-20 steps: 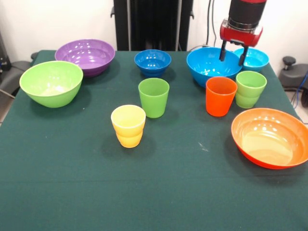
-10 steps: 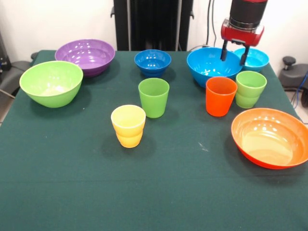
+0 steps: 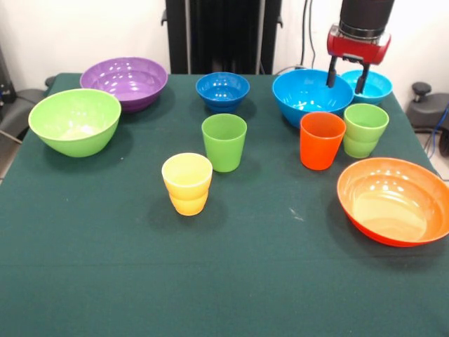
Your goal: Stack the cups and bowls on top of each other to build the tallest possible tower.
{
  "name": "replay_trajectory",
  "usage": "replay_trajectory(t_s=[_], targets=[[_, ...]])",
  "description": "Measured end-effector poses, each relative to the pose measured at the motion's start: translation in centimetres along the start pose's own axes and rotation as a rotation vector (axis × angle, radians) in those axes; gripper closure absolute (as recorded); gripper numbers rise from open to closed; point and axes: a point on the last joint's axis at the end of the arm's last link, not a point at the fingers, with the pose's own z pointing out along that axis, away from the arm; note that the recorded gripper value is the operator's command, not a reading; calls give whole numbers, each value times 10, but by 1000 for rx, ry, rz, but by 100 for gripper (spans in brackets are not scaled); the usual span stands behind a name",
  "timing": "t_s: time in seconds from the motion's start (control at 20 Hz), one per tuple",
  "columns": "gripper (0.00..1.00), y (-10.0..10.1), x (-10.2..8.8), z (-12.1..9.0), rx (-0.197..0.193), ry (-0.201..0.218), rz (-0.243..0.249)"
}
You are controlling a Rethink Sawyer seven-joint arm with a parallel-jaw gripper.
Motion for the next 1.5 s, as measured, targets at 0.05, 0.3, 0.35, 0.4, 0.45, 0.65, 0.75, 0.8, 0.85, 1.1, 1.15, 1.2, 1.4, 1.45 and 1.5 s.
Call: replay_trajectory(t_s=[0.05,0.3,0.35,0.4,0.45,0.65,0.75,0.8,0.85,1.1,1.15,1.2,1.4,1.45,1.5], targets=[[0,1,0,0,-1,0,-1],[0,4,2,0,-7,3,-6],[0,5,3,0,-8,4,-8],[0,5,3,0,-9,4,-8],[0,6,3,0,-10,5,-8],[0,6,5,2,-8,10,-10],[0,4,8,7,-2,19,-10],[0,3,9,9,0,22,-10],[0,3,10,11,2,23,-10],[0,-2,14,23,11,28,-8],[0,-3,15,27,13,27,-7],[0,-4,15,29,14,27,-6],[0,-10,16,41,18,21,2],[0,-11,16,43,20,22,3],[0,-13,18,48,24,25,4]])
